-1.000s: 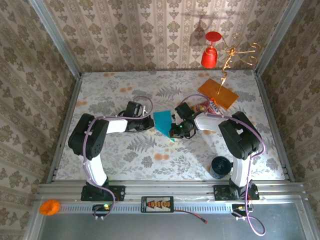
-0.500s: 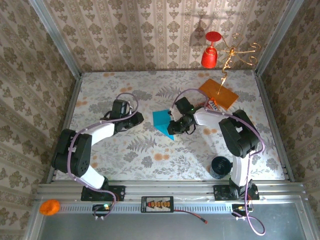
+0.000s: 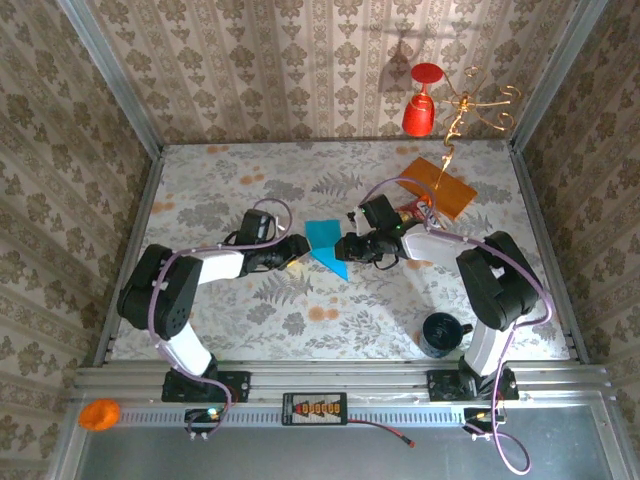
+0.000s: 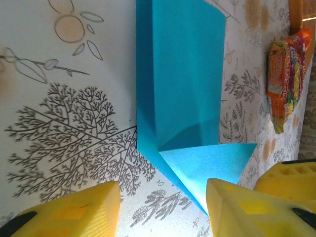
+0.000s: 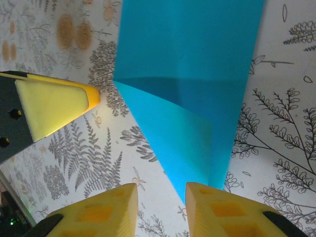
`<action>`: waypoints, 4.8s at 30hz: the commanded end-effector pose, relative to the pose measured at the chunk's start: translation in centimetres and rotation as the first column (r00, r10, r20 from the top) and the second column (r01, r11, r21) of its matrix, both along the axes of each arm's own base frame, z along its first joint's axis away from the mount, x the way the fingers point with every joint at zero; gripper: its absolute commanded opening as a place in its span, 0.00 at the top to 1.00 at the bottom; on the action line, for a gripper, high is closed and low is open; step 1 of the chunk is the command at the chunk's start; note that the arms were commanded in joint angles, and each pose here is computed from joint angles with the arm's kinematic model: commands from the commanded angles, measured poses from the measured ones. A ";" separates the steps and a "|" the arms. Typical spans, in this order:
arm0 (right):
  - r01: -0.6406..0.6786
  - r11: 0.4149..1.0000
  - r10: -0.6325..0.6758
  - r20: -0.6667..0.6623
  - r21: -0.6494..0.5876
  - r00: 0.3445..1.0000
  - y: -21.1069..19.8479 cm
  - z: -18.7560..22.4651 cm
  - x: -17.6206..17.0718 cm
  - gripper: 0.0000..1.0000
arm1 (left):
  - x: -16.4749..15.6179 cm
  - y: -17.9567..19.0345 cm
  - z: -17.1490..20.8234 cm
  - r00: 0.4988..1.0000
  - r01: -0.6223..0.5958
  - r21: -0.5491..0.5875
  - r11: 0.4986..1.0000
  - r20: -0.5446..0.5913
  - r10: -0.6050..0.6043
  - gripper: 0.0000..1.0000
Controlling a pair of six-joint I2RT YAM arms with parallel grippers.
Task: Fold a paper plane with a square sheet of paper (pick it up from the middle)
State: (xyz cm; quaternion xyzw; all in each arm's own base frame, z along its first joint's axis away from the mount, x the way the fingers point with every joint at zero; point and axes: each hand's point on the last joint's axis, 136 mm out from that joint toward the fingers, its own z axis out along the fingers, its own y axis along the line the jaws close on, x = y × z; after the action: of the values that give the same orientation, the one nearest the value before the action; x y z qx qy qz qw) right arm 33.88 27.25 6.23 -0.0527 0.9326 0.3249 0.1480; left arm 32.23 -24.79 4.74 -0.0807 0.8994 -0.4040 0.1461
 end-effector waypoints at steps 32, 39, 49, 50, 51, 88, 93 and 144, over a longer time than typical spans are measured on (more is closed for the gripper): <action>0.079 0.995 -0.081 -0.036 -0.059 0.996 -1.8 -2.4 0.8 0.76 | 1.3 -4.8 1.5 0.982 0.178 -0.204 0.963 0.098 -0.161 0.82; 0.096 0.992 -0.095 0.019 -0.081 0.995 -2.5 -1.2 1.2 0.74 | 1.5 -4.5 1.8 0.983 0.164 -0.185 0.969 0.110 -0.145 0.95; 0.061 0.973 -0.004 0.249 -0.221 0.969 -4.0 1.8 1.6 0.58 | 2.7 -0.5 2.1 0.996 -0.050 -0.080 0.995 0.069 0.056 0.96; 0.054 0.969 0.013 0.268 -0.242 0.963 -3.9 1.9 1.5 0.57 | 2.6 -0.4 2.1 0.996 -0.064 -0.064 0.996 0.061 0.067 0.96; 0.036 0.964 0.044 0.289 -0.265 0.956 -3.5 2.0 1.4 0.57 | 2.5 -0.4 2.1 0.996 -0.071 -0.044 0.996 0.051 0.074 0.96; -0.106 0.882 0.280 0.329 -0.459 0.902 3.5 -3.1 0.1 0.60 | 1.6 -2.8 1.6 0.981 -0.102 0.037 0.994 -0.162 0.106 0.97; -0.079 0.874 0.270 0.344 -0.480 0.899 3.3 -3.1 0.7 0.62 | 1.6 -2.8 1.6 0.981 -0.101 0.036 0.994 -0.164 0.105 0.97; -0.094 0.848 0.332 0.386 -0.521 0.861 3.0 -2.6 1.0 0.79 | 1.0 -2.8 1.8 0.975 -0.078 0.031 0.996 -0.207 0.083 0.91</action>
State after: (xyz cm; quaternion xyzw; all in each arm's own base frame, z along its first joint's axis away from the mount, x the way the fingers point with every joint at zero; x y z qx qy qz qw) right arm 34.55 30.16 2.80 -0.2659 0.9149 0.0795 0.2930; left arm 33.48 -27.25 6.15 -0.1587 0.9100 -0.3731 0.0862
